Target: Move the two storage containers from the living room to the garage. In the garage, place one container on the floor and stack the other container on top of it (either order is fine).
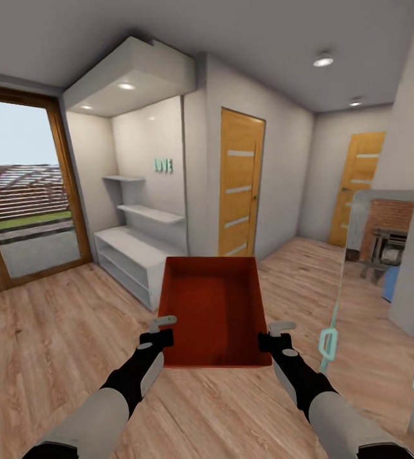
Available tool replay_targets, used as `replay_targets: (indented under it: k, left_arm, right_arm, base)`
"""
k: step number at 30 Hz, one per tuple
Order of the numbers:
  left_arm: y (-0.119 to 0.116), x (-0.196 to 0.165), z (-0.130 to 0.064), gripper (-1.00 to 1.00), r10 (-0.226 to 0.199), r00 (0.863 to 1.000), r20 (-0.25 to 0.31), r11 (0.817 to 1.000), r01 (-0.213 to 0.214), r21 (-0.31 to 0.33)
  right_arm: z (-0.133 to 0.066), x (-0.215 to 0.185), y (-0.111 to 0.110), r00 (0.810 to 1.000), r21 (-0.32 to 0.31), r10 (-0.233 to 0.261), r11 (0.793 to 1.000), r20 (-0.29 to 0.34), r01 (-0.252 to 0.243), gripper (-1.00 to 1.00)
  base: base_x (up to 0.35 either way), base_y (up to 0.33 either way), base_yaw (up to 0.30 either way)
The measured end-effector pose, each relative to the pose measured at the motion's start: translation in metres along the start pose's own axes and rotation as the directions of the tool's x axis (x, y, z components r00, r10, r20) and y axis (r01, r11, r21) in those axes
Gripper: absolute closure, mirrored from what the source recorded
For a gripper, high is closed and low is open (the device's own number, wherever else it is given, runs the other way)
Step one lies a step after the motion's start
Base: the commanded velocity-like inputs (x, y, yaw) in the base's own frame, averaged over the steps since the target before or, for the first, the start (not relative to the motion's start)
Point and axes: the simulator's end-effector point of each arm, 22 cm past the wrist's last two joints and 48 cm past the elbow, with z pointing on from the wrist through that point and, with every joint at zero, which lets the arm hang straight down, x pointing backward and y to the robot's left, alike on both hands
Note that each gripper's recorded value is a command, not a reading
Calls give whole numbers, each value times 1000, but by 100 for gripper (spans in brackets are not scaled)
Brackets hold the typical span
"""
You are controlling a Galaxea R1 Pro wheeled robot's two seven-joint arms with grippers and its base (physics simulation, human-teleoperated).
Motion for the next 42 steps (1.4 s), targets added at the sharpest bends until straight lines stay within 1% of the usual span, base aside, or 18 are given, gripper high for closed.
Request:
replay_targets:
  k: [20, 26, 42]
  left_arm:
    - [0, 0, 0, 100, 0, 1000, 1, 1000, 0, 0]
    - [0, 0, 0, 100, 0, 1000, 1, 1000, 0, 0]
    - [0, 0, 0, 100, 0, 1000, 2, 1000, 0, 0]
  right_arm:
    - [0, 0, 0, 1000, 0, 0, 1000, 1, 0, 100]
    - [0, 0, 0, 1000, 0, 0, 1000, 1, 0, 100]
    - [0, 0, 0, 1000, 0, 0, 1000, 1, 0, 100]
  base:
    - [323, 0, -282]
    - [323, 0, -76]
    - [323, 0, -3]
